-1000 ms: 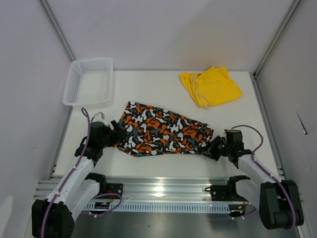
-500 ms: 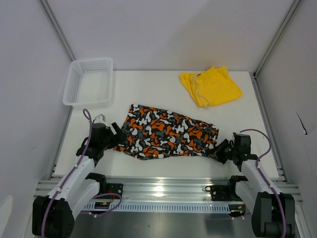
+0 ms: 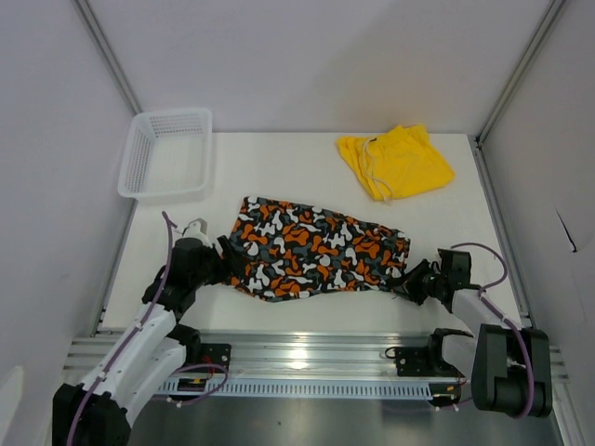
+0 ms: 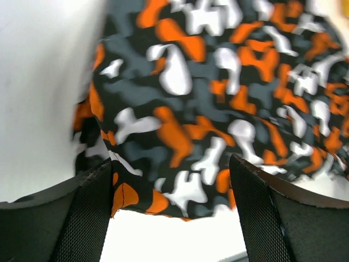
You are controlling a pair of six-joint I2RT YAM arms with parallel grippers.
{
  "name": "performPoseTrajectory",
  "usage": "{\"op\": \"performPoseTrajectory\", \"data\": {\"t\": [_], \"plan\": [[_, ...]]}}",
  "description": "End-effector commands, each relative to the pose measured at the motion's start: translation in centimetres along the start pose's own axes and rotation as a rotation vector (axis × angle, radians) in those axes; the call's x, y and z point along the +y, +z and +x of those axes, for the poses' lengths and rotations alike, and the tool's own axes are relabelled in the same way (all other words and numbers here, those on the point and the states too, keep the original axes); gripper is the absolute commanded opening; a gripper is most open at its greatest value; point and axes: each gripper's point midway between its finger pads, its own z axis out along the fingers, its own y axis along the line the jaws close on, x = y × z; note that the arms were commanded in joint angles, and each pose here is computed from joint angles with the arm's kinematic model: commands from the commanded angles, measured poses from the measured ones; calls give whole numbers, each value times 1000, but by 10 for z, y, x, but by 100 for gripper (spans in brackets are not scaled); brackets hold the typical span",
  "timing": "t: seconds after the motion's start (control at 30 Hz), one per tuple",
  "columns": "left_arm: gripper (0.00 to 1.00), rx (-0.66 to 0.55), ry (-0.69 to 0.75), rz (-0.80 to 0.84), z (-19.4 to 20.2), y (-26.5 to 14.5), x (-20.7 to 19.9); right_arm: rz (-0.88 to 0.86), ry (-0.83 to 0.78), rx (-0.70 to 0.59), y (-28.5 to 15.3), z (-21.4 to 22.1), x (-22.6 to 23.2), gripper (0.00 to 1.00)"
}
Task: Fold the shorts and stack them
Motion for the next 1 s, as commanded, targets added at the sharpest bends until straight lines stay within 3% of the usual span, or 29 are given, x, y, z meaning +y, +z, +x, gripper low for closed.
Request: {"op": "performPoseTrajectory", "data": {"t": [0.0, 0.13, 0.27, 0.43, 0.7, 0.87, 0.97], "plan": [[82, -122, 76, 92, -34, -24, -42, -59, -38, -44, -2, -21, 24, 0], [81, -193, 203, 154, -41, -40, -68, -32, -32, -29, -2, -25, 26, 0], [84, -169, 362, 187, -12, -32, -85, -3, -68, 3, -1, -38, 36, 0], [84, -221, 543, 120, -1, -23, -94, 9, -35, 4, -2, -52, 33, 0], [83, -253, 911, 253, 51, -35, -141, 8, -18, 3, -2, -74, 33, 0], [79, -138, 1196, 492, 108, -39, -176, -4, -15, 26, 1, -73, 32, 0], [77, -2, 1307, 495, 132, -31, -175, -3, -16, 29, 2, -74, 30, 0]]}}
